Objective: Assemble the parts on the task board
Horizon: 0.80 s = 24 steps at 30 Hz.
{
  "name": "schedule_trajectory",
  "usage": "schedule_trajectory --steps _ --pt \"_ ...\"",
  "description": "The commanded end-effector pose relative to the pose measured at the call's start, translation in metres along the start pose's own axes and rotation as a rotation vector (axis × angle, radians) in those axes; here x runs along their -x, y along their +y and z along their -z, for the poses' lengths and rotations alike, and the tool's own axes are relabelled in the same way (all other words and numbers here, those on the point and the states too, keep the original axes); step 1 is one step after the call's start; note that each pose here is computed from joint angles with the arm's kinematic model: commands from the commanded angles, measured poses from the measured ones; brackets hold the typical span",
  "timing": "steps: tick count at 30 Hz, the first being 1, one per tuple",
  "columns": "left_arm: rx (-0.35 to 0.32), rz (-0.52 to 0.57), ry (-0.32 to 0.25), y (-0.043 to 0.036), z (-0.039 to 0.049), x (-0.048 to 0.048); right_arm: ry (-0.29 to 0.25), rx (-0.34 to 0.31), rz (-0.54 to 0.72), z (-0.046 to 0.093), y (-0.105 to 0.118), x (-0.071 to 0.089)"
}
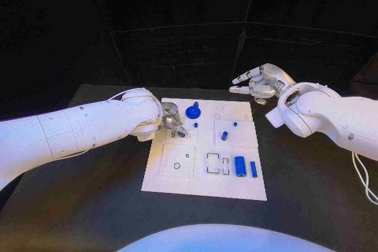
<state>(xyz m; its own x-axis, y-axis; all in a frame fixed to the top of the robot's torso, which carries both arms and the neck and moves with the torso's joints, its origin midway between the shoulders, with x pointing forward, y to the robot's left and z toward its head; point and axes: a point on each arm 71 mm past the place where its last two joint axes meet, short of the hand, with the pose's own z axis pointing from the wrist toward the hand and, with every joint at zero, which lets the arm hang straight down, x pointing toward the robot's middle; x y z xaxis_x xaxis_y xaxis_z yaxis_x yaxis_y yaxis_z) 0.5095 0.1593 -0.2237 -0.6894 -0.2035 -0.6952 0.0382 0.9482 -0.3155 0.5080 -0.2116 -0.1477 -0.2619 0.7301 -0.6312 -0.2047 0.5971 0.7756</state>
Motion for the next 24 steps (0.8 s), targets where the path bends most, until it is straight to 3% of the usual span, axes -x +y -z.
schedule_trajectory --steps 1,24 --pt "-0.001 -0.025 0.032 -0.0021 -0.0012 -0.0043 0.003 0.011 0.002 -0.0005 0.0021 0.0002" --pt "0.014 -0.049 0.066 -0.0064 -0.0097 -0.0029 0.005 0.011 0.002 -0.0006 0.0024 -0.0003"
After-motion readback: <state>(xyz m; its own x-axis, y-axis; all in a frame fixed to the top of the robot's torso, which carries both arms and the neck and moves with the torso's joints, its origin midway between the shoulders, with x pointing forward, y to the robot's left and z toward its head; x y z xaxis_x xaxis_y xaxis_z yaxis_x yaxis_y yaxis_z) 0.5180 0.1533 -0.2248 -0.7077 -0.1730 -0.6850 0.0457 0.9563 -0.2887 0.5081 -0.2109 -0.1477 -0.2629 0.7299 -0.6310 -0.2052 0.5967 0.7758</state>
